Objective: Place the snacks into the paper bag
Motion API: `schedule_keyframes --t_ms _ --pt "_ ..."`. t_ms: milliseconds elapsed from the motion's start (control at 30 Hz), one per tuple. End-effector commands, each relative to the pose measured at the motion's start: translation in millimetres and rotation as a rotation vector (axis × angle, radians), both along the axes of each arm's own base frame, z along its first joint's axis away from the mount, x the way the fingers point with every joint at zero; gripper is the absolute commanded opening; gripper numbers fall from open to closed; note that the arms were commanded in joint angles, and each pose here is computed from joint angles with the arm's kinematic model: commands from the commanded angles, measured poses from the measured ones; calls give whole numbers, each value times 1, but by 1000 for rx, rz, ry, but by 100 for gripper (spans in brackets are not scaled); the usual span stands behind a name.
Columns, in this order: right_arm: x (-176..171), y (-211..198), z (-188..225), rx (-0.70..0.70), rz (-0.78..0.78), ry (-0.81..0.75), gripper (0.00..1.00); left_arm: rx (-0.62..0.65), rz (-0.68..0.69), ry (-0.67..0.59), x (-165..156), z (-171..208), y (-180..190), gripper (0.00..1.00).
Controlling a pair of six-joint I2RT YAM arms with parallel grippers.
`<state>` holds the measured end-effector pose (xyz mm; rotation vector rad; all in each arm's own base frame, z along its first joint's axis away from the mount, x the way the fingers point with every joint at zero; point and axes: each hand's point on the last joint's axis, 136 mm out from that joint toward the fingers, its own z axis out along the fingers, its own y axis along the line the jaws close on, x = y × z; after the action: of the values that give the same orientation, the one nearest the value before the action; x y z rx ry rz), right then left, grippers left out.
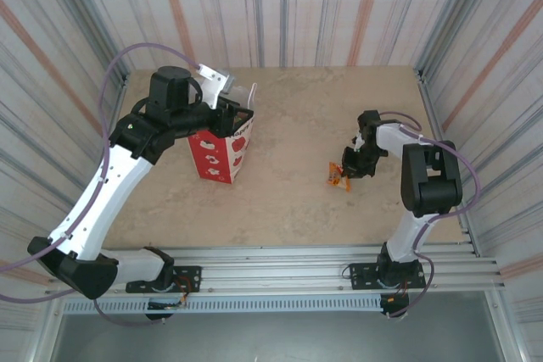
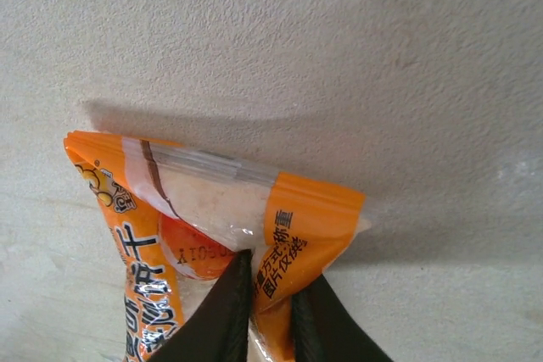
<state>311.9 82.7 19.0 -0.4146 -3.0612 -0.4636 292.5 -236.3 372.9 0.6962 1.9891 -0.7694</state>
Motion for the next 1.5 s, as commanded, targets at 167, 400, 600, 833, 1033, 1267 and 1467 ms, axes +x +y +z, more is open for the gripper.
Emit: schedule_keyframes --t_ms 167,400,600,833,1033,1267,1467 --pt "2 8 37 30 20 -133 3 -16 -54 -28 -12 9 -6 51" --pt "19 51 132 147 103 -391 1 -46 -119 43 -22 3 -16 52" --pt "28 104 242 306 207 -701 2 -75 -140 131 -26 -7 -23 52" --pt "17 144 330 471 265 -953 2 -82 -152 208 -23 -19 -32 53" --pt "4 166 356 533 308 -1023 3 -108 -199 219 -21 -17 -47 54" --pt "-5 188 366 597 368 -1044 3 -160 -213 184 -9 -6 -58 54" --pt "-9 202 369 633 407 -1046 4 -189 -232 165 -4 2 -64 39"
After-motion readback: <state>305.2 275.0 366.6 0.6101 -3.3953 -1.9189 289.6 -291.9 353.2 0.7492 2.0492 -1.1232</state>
